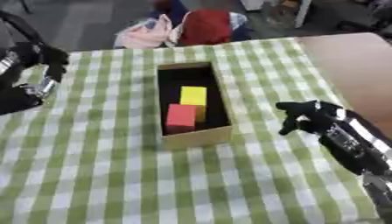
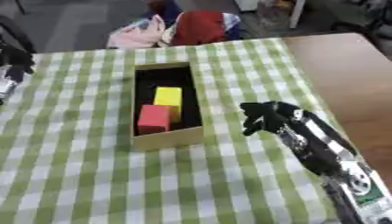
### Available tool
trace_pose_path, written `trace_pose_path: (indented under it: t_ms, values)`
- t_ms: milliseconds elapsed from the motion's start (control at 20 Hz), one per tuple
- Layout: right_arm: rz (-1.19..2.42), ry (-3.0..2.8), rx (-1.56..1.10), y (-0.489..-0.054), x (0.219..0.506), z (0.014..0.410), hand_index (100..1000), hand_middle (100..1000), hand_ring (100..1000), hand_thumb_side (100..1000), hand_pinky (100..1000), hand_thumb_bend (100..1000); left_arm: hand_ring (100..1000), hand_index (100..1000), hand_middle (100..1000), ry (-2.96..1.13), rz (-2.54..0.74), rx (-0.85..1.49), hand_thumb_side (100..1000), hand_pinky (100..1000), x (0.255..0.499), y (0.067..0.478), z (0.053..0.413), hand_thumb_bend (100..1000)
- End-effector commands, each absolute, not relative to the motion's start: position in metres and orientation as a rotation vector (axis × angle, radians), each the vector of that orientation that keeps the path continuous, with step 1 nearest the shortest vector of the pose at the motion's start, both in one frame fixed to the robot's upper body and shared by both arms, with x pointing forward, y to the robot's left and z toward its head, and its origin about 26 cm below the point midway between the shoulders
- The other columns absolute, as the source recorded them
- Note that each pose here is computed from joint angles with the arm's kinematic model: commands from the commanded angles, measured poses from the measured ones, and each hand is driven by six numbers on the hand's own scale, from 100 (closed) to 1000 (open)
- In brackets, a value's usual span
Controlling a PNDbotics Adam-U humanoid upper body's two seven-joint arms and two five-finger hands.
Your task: Pick up objects on the table and place them in the box.
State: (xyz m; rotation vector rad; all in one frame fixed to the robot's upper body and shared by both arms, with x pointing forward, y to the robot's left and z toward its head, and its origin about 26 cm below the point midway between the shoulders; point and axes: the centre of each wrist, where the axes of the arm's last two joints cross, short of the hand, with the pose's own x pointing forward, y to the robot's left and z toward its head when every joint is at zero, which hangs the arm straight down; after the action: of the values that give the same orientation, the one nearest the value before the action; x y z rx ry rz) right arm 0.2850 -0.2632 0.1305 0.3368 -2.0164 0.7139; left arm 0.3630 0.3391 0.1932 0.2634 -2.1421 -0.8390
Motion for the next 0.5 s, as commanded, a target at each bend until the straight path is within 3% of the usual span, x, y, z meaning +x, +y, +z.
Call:
trace_pose_path:
  t_ms: [50,500]
  values:
    - [0.726,-2.036,0.303,-0.268,0.285,0.138,744,582,930,704,654,100,608,740,605,-2.211,-0.745,0.245,574,738,0.348,0.340,0.208,100]
    - [0.722,-2.044,0.273,-0.270,0.287,0.139,749,586,932,704,654,100,613,743,610,-2.210,-0.538,0.166,712,744,0.322,0.335,0.182,100]
